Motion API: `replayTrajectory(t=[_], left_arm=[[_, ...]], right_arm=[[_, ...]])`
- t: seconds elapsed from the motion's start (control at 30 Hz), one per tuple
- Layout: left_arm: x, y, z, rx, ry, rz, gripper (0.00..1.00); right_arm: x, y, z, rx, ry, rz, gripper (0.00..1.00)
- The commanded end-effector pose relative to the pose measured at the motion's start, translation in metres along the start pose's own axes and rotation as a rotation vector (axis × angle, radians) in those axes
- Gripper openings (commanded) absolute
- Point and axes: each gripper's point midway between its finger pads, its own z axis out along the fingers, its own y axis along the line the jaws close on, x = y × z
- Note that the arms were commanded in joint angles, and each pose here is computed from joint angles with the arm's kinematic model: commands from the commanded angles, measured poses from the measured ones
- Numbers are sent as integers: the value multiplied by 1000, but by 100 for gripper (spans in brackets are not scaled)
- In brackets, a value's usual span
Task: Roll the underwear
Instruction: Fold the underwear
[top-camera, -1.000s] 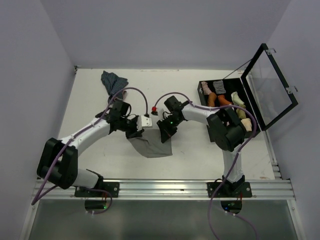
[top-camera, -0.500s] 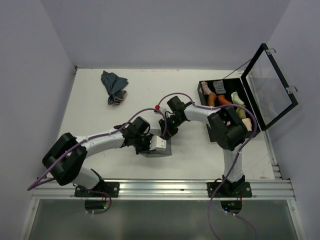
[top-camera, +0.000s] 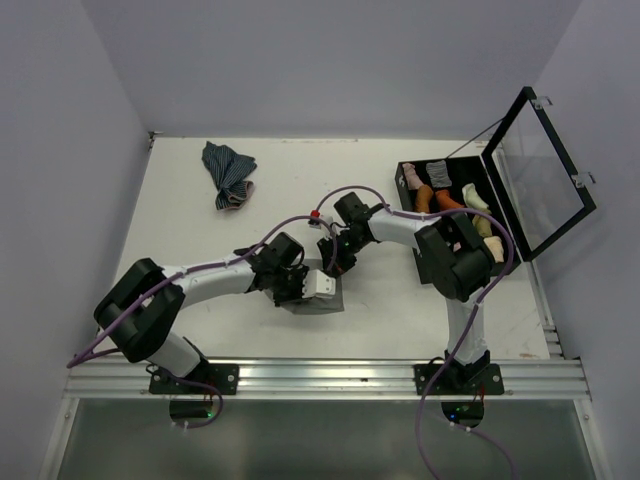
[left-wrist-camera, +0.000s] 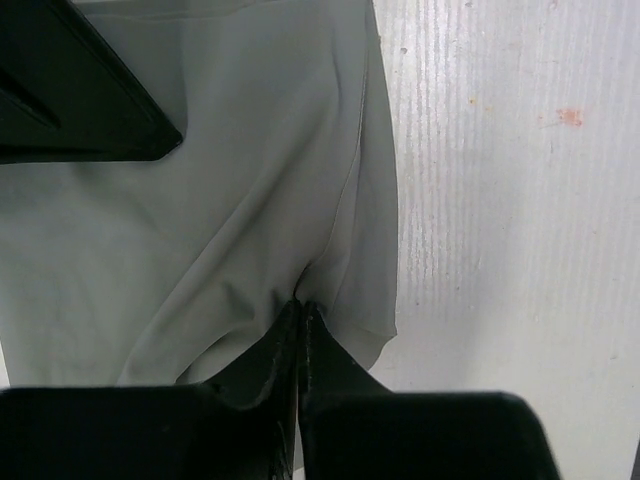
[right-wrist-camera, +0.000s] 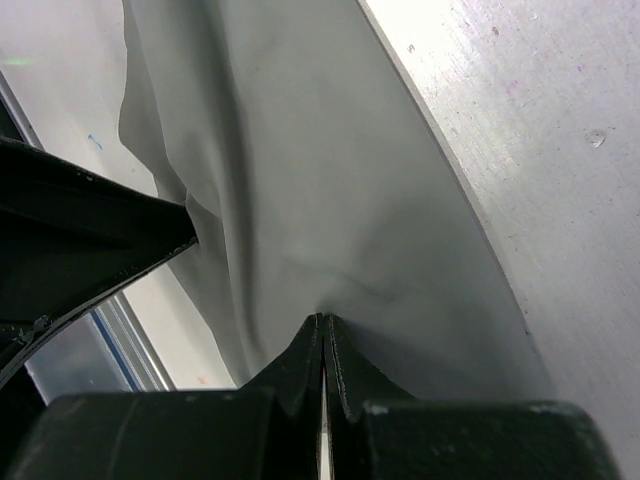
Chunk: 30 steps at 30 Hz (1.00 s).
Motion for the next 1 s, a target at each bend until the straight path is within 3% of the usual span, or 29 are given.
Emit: replayTrajectory(t=[0.0, 0.17, 0.47, 0.57, 0.67, 0.73, 0.87, 0.9, 0.97], left_arm=[[-12, -8, -2, 51, -29, 4, 0], [-36, -9, -17, 65, -89, 9, 0], [-39, -25, -19, 112, -82, 3, 0], [-35, -29, -15, 128, -69, 1, 7], [-30, -30, -11, 135, -50, -13, 9], [-30, -30, -9, 136, -51, -18, 4], [-31, -31, -8, 140, -52, -29, 6], [-32, -31, -8, 144, -57, -26, 0], [-36, -32, -10, 146, -69, -24, 0]], right_arm=[[11, -11, 4, 48, 26, 14, 1], [12, -11, 5, 49, 29, 18, 1], [11, -12, 4, 52, 30, 17, 1], [11, -11, 4, 50, 31, 16, 1], [10, -10, 3, 52, 28, 14, 1], [11, -10, 3, 52, 32, 15, 1], [13, -10, 3, 52, 34, 12, 0], [12, -10, 2, 52, 33, 13, 0], [12, -10, 3, 53, 34, 14, 0]])
